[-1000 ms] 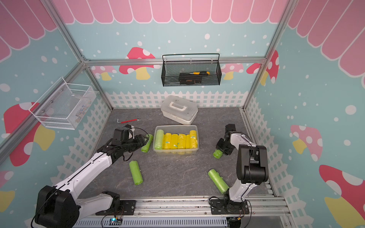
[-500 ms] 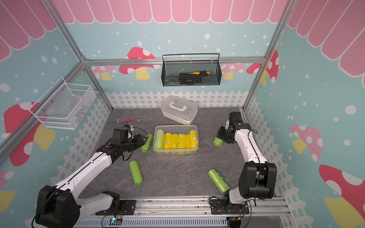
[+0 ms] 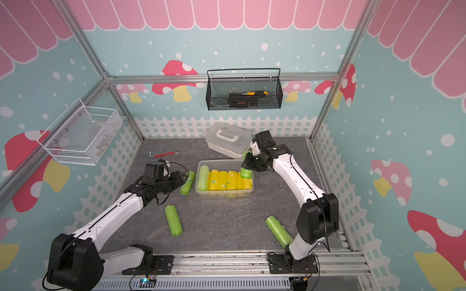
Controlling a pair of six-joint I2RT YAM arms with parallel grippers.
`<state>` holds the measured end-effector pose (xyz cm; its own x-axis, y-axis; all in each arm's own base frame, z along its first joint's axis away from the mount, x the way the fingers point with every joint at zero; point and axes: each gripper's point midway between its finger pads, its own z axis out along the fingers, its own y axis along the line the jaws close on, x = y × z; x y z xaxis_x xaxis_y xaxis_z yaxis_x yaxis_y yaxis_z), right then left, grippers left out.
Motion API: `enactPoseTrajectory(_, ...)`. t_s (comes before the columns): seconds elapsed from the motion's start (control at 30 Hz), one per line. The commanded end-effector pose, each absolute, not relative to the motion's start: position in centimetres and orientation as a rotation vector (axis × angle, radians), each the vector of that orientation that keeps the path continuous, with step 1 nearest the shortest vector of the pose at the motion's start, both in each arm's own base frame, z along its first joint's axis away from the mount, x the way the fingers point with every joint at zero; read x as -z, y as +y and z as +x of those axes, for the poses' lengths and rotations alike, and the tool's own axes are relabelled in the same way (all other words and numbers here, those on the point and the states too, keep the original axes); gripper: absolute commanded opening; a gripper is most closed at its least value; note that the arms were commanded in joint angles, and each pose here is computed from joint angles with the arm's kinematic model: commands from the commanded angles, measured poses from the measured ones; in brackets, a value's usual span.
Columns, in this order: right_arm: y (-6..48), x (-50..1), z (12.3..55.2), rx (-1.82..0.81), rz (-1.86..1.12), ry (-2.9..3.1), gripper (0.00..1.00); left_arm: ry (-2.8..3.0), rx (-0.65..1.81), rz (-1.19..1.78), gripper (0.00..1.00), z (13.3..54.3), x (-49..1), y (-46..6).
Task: Put the roll of trash bags into the storage box
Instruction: Place the roll of trash bags in the storage box.
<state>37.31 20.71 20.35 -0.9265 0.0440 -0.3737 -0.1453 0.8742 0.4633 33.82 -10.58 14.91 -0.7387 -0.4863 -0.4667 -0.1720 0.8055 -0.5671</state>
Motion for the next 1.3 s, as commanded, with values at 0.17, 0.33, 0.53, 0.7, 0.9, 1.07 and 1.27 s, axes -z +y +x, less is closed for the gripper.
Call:
enactPoseTrajectory(0.17, 28.4, -18.5, 38.7, -0.824, -0.238, 2.689, 0.38, 2.355, 0.692, -0.501, 0.62, 34.2, -15.7, -10.7)
enactPoseTrajectory(0.33, 31.7, -16.3, 38.9, -0.858, -0.303, 2.724, 0.38, 2.352, 0.689, -0.504, 0.62, 34.1, -15.7, -10.6)
enactPoseTrajectory(0.53, 34.8, -13.5, 38.2, -0.909, -0.354, 2.778, 0.38, 2.359, 0.694, -0.507, 0.62, 34.0, -15.5, -10.6)
enactPoseTrajectory(0.7, 36.1, -12.3, 37.9, -0.944, -0.356, 2.800, 0.38, 2.356, 0.688, -0.504, 0.62, 33.9, -15.6, -10.5)
enactPoseTrajectory(0.9, 36.6, -11.0, 37.3, -0.939, -0.345, 2.830, 0.38, 2.363, 0.682, -0.506, 0.62, 33.8, -15.4, -10.5)
enactPoseTrajectory(1.07, 37.1, -10.3, 37.2, -0.966, -0.333, 2.839, 0.38, 2.361, 0.685, -0.506, 0.62, 33.7, -15.4, -10.5)
enactPoseTrajectory(1.27, 37.3, -9.1, 37.2, -0.976, -0.321, 2.863, 0.38, 2.358, 0.681, -0.509, 0.62, 33.6, -15.4, -10.4)
